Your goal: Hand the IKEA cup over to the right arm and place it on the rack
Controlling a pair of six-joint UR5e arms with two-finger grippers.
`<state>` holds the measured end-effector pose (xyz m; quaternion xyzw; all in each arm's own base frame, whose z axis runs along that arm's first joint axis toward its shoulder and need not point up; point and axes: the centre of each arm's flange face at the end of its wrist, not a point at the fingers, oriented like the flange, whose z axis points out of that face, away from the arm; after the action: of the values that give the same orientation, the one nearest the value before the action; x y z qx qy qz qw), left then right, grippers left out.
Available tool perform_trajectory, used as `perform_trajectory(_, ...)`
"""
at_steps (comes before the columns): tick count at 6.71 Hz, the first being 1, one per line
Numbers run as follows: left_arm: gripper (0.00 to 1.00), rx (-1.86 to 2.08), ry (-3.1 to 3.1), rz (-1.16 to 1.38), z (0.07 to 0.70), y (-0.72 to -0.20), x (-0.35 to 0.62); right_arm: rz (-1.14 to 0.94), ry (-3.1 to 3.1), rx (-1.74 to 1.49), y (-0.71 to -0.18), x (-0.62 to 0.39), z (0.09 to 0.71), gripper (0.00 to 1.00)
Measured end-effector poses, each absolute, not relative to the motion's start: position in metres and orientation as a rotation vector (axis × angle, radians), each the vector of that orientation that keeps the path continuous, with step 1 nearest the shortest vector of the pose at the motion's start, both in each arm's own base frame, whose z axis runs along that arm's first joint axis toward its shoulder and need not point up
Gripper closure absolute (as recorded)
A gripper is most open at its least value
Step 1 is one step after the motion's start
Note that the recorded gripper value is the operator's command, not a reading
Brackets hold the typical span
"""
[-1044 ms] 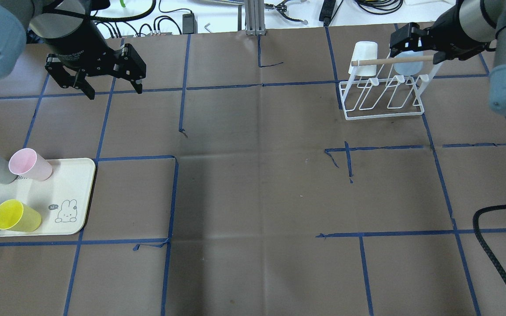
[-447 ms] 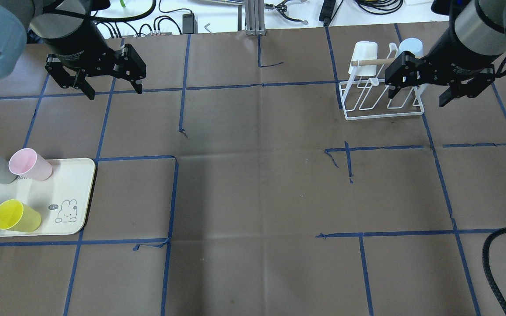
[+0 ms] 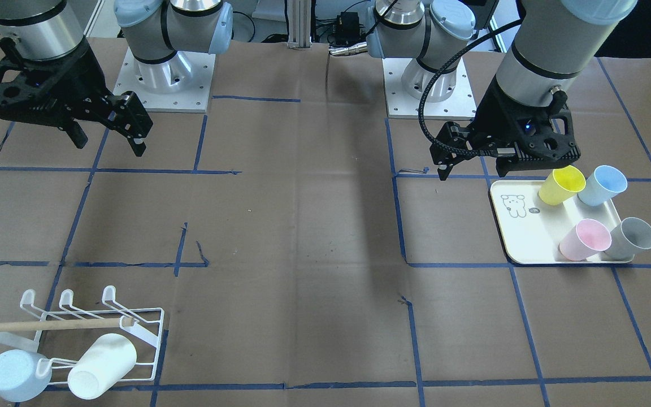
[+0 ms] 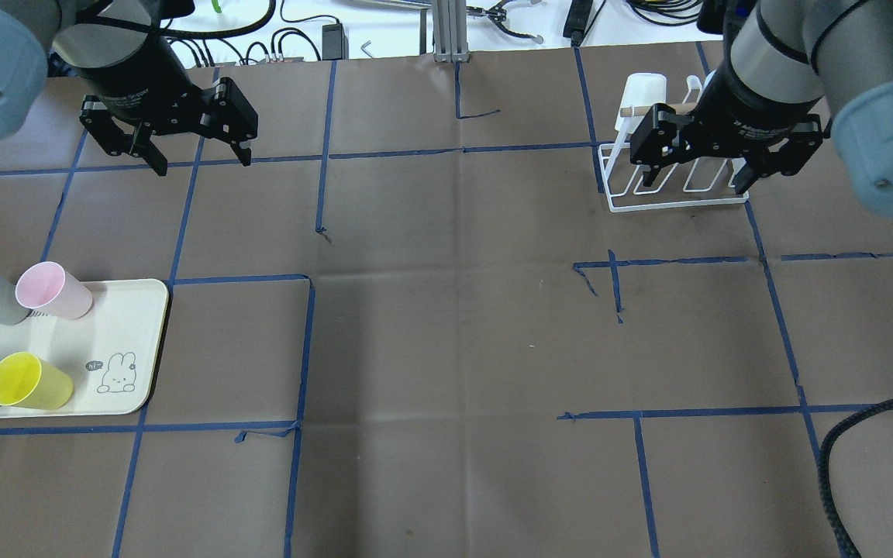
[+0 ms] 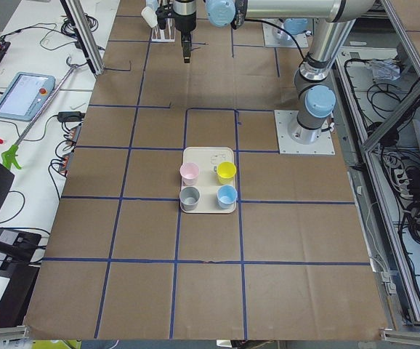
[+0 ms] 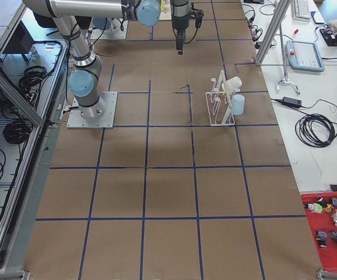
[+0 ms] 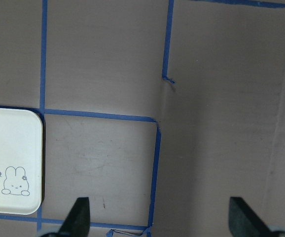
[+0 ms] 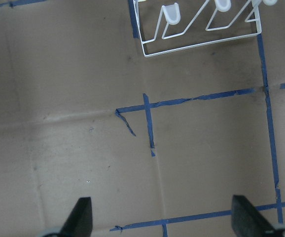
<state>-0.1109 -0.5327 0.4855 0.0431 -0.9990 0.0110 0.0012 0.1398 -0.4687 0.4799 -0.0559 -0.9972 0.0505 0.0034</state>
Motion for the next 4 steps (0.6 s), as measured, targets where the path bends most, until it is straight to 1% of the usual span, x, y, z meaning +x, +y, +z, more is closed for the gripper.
perform_trajectory(2, 0.0, 0.134, -3.136, 0.036, 0.486, -0.532, -0.111, 0.152, -3.12, -0.073, -0.46, 0.167, 0.477, 0.0)
perform_trajectory(4, 0.0, 0.133, -3.136, 0.037, 0.486, -0.532, -0.111, 0.149, -3.125, -0.058, -0.459, 0.171, 0.476, 0.0)
